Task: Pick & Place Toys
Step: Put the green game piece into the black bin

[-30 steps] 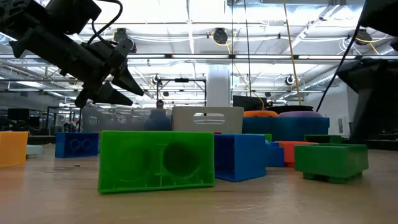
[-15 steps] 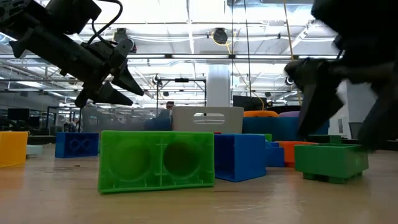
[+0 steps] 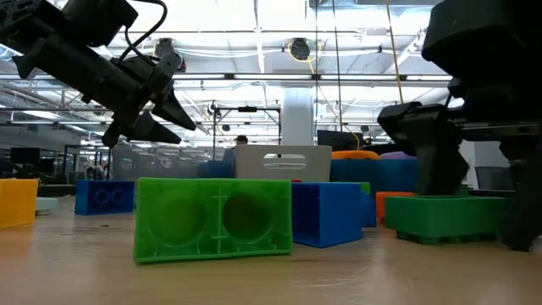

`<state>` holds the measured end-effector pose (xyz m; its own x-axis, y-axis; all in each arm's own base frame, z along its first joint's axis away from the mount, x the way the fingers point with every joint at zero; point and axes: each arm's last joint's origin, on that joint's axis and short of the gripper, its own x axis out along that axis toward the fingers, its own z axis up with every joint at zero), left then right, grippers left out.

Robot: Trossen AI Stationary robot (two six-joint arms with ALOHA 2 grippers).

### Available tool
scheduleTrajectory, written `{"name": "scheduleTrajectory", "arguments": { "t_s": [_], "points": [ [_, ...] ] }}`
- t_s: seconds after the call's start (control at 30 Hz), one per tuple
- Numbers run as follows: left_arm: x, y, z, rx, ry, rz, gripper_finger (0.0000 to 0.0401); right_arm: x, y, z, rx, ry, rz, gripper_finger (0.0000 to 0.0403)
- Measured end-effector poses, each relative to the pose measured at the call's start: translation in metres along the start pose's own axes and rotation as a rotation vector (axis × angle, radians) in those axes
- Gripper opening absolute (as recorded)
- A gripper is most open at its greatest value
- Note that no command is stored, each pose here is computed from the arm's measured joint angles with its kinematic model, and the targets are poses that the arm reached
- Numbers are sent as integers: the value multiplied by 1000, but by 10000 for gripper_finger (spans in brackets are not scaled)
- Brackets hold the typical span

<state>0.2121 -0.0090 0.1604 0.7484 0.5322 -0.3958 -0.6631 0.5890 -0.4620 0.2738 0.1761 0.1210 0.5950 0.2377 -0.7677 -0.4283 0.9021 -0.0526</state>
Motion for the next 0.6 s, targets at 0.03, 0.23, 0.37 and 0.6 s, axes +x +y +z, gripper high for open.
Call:
{"name": "scheduleTrajectory", "arguments": {
  "t_s": [0.03,0.23,0.37,0.6],
  "points": [
    [0,0,0,0,0,0,207,-1,0,0,-1,0,0,204],
    [0,0,0,0,1,-1,207,-7,0,4,0,-19,3,136],
    [0,0,0,-4,0,-1,207,-29,-2,18,1,-110,10,136],
    [-1,-13,9,-78,-22,-164,207,-86,-3,42,-183,-294,-270,141]
  ]
}}
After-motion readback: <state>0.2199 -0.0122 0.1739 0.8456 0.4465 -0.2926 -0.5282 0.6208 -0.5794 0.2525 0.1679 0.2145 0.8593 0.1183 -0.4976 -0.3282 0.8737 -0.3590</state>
